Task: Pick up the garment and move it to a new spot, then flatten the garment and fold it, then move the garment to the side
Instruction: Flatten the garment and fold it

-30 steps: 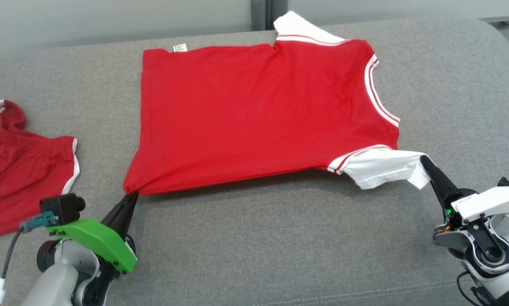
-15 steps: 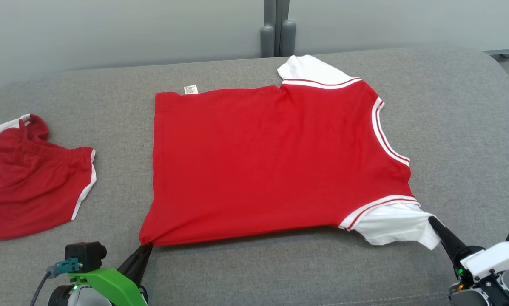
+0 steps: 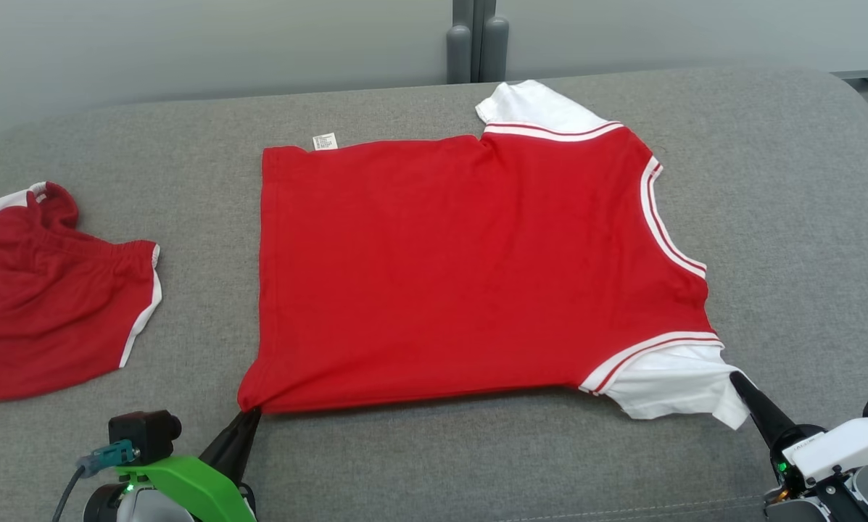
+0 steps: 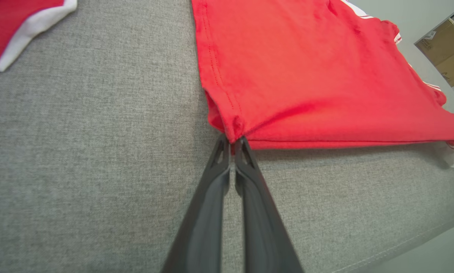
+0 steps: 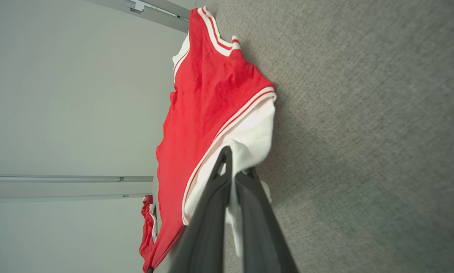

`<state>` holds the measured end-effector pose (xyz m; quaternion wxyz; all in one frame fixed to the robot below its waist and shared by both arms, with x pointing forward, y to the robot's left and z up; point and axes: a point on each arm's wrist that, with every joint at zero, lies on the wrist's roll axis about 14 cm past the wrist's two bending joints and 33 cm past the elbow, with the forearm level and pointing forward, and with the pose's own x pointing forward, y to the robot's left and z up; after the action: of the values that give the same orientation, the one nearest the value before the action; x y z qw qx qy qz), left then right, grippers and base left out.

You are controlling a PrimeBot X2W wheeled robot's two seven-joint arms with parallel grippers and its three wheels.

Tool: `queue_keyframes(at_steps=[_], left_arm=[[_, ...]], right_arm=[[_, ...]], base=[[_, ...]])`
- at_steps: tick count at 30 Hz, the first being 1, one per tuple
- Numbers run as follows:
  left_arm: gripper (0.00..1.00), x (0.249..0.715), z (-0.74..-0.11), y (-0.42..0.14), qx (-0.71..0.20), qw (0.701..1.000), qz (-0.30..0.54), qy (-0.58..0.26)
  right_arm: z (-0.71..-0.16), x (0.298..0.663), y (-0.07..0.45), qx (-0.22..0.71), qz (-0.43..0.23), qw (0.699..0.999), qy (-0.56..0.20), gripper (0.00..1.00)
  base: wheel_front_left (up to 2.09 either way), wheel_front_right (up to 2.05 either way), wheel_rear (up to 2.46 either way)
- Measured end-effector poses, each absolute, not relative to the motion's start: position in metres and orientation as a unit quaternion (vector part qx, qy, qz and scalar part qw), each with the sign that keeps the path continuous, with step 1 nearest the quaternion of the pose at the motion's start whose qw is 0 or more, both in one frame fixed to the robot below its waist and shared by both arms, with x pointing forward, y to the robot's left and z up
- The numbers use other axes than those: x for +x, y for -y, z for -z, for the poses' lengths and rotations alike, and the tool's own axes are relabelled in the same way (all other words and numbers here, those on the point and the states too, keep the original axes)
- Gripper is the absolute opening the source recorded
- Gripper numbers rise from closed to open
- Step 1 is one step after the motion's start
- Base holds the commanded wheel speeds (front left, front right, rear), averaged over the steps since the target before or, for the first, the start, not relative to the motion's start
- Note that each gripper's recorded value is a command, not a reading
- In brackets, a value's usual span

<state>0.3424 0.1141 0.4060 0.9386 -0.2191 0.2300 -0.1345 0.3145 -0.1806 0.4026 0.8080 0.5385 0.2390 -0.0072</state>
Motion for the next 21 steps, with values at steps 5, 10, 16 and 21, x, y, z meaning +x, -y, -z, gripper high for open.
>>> queue_keyframes(at_steps=[5, 10, 16, 21], left_arm=[[0.0, 0.342, -0.405, -0.115, -0.215, 0.94, 0.133, -0.231], [0.0, 0.341, -0.402, -0.116, -0.213, 0.939, 0.132, -0.235], [0.0, 0.331, -0.393, -0.113, -0.212, 0.933, 0.134, -0.257], [0.0, 0.325, -0.385, -0.112, -0.208, 0.929, 0.131, -0.276]], right_arm=[[-0.402, 0.315, 0.179, 0.53, 0.003, 0.813, -0.241, 0.0], [-0.4, 0.315, 0.179, 0.523, 0.001, 0.816, -0.244, 0.0], [-0.399, 0.314, 0.178, 0.521, 0.001, 0.818, -0.245, 0.0], [-0.396, 0.31, 0.178, 0.515, -0.001, 0.818, -0.256, 0.0]], base=[[0.0, 0.0, 0.0], [0.0, 0.0, 0.0], [0.0, 0.0, 0.0], [0.0, 0.0, 0.0]])
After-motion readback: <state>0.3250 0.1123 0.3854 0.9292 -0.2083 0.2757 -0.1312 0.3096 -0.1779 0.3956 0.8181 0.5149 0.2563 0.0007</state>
